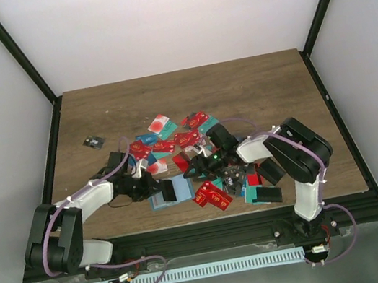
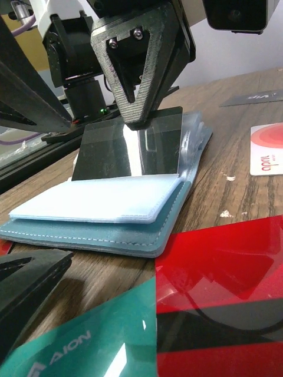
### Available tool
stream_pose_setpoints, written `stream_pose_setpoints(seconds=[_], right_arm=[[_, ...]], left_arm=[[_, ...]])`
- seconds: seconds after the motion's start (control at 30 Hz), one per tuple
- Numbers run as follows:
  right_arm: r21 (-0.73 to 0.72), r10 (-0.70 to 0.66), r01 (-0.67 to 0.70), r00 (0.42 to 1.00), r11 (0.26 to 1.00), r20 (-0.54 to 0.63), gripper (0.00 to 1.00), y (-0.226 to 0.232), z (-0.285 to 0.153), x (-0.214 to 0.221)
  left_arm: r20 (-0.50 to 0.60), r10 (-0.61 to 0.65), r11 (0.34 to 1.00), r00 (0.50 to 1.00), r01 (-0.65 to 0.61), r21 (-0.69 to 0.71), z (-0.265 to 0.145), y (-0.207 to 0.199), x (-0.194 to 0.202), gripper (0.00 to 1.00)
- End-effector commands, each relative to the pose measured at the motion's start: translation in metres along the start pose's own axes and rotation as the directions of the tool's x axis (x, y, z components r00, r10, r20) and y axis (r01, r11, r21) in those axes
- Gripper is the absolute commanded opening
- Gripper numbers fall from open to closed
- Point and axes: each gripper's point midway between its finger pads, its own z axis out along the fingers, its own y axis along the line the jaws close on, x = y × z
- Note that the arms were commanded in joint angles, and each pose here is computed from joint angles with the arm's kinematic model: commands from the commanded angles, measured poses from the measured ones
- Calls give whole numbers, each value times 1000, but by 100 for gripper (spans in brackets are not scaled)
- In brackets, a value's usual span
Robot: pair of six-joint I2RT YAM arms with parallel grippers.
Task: Put the credit cards into the card holder
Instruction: Insert the credit card into the card holder.
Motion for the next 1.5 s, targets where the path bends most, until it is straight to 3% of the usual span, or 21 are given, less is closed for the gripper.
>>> stream_pose_setpoints(seconds=[0.0,0.23,0.63,1.47], right_arm=[[-22,-42,42,999,999,-5,56,11,5,-6],[-11,-29,28,999,1000,-15,50,5,10,-5],[64,19,-17,999,998,-31,23,-15,18,-7],[152,130,-123,991,981,-36,13,-45,21,5]], left_arm=[[-1,26,1000,1000,-26,-9,2,0,-2,4],[20,49,999,999,-49,9,1,-5,-6,4],[17,77,996,997,-77,47,4,-10,-6,4],[22,-44,995,999,42,95,18,4,8,4]])
